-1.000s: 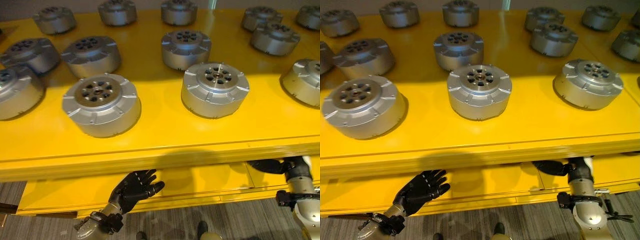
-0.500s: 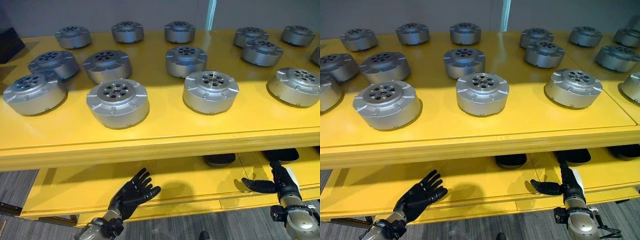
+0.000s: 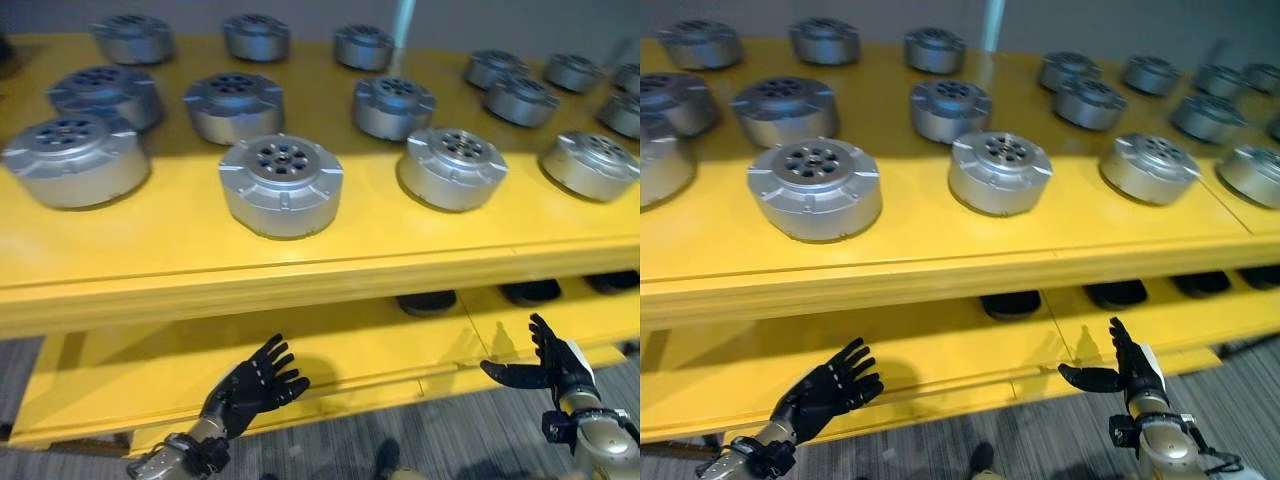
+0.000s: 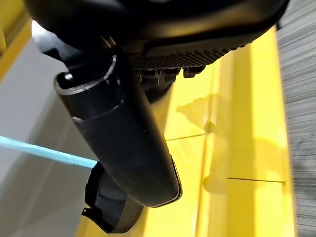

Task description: Move parts from the plastic box to the shelf.

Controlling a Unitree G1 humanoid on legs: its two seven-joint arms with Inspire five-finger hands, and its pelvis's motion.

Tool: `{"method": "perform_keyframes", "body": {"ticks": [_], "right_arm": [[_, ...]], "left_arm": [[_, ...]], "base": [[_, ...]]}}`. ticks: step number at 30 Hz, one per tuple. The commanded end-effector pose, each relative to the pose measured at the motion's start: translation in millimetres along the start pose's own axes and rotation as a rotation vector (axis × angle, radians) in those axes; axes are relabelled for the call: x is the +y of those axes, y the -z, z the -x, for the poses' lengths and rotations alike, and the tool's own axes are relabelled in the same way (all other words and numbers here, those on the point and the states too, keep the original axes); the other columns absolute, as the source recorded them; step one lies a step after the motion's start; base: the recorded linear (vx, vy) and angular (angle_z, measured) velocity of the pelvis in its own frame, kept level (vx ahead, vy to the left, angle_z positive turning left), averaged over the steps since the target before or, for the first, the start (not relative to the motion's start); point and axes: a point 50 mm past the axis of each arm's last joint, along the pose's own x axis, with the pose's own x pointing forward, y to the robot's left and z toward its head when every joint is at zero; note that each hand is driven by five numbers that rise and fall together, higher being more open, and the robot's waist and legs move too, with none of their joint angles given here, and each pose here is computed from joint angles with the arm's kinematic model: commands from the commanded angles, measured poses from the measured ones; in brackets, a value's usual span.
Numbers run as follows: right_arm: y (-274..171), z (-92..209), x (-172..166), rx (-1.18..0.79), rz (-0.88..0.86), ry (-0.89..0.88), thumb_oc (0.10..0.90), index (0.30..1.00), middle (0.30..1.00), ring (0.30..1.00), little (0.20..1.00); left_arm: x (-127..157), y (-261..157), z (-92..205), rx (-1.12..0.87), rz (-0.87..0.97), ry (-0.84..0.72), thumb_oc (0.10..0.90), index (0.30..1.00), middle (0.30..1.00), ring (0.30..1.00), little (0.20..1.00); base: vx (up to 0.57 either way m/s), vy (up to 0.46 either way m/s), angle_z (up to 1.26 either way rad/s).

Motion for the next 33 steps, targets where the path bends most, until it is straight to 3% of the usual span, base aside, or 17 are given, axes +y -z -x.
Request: {"method": "perform_keyframes", "body": {"ticks": [1,10,14,24,33], "right_arm": [[-51,-11,-22,-0.229,0.022,0.041,0.9,1.0,1.0,1.0,1.0],[-55,-18,-33,-0.155,0.13,0.012,0.9,1.0,1.0,1.0,1.0],[-64,-20,-44,-0.158,0.224,0.036,0.9,1.0,1.0,1.0,1.0],[-47,8,-82,-0.066,0.28,0.219,0.9,1.0,1.0,1.0,1.0],[-36,25,-102,0.009,0.482,0.318,0.9,1.0,1.0,1.0,1.0]], "left_arm": [[-19,-31,-7,-0.162,-0.061,0.104,0.9,1.0,1.0,1.0,1.0],[-18,-20,-2,-0.163,-0.012,0.106,0.9,1.0,1.0,1.0,1.0],[-15,-24,-3,-0.254,0.081,-0.014,0.9,1.0,1.0,1.0,1.0],[-28,-21,-8,-0.244,0.066,0.03,0.9,1.0,1.0,1.0,1.0],[-30,-17,-5,-0.174,0.044,0.047,0.9,1.0,1.0,1.0,1.0]], "base": [[-0.06,0.094,-0.34],[-0.13,-0.066,-0.74],[-0.05,-0.205,-0.85],[-0.03,-0.238,-0.57],[0.01,-0.173,-0.41]]}}
